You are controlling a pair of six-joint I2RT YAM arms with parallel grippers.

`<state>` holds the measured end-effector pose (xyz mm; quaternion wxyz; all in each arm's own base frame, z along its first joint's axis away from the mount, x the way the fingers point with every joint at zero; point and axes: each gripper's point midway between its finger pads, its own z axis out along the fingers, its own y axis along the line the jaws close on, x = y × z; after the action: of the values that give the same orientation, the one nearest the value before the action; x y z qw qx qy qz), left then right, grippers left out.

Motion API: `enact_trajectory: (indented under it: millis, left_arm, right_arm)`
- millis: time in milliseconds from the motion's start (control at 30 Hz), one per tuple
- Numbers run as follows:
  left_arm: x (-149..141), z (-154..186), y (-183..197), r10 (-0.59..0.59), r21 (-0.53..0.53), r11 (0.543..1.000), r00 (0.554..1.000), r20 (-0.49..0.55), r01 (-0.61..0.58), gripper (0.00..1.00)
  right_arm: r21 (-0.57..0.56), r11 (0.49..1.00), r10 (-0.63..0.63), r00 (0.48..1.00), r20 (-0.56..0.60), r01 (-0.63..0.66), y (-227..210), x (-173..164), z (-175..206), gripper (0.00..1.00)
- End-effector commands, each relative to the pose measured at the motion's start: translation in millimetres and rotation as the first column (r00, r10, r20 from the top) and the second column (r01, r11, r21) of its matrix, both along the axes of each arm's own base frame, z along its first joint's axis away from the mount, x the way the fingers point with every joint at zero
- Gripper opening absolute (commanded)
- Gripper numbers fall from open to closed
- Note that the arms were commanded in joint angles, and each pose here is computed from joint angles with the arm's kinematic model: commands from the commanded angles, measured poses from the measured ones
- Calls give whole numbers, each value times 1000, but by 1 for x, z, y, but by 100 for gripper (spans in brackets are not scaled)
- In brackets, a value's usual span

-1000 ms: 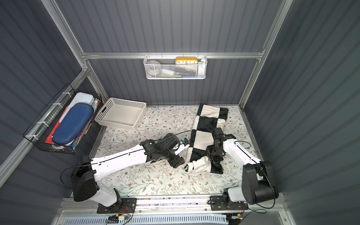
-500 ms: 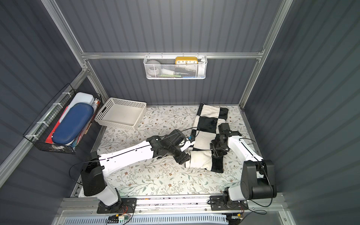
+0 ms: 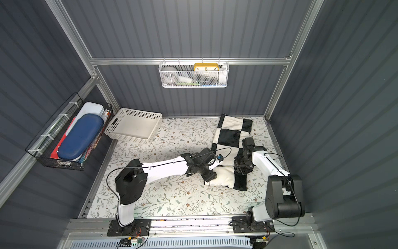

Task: Roll up the pillowcase
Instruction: Roll the pillowcase at the center of the board.

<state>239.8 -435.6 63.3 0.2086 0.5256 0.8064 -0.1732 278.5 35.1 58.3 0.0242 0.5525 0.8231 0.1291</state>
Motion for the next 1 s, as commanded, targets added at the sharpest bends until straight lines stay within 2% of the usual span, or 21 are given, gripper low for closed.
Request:
enact_trajectory:
  millis: [0,100,233,367,533,600,700,833,967]
  left_arm:
    - [42,-1,-8,31,-29,999,997,64,-29,60]
    - [60,-5,-16,54,-9,999,993,104,-54,54]
    - [70,5,-29,57,-33,998,990,127,-54,57]
    - [52,10,-28,32,-38,999,997,76,-29,57]
    - [23,24,-6,37,-43,998,999,32,-35,62]
    - [21,25,0,49,-40,998,998,36,-47,64]
    - [29,28,4,81,-34,996,994,77,-79,66]
    - [44,52,0,110,-85,992,982,151,-97,72]
    - [51,71,7,162,-113,983,972,168,-144,77]
  right_arm:
    - [-77,997,17,999,-47,-21,-16,-6,-12,28]
    - [-87,995,43,996,-83,-50,-20,-8,-18,31]
    - [-119,991,58,995,-79,-68,-28,-7,-21,38]
    - [-133,989,64,998,-22,-66,-30,6,-3,44]
    - [-129,989,81,990,116,-66,-26,28,40,51]
    - [-122,991,72,988,135,-56,-23,25,53,53]
    - [-111,993,49,986,157,-31,-17,9,68,58]
    - [-70,997,58,980,189,-46,15,-29,76,68]
    - [-25,999,28,987,157,-24,44,-74,53,73]
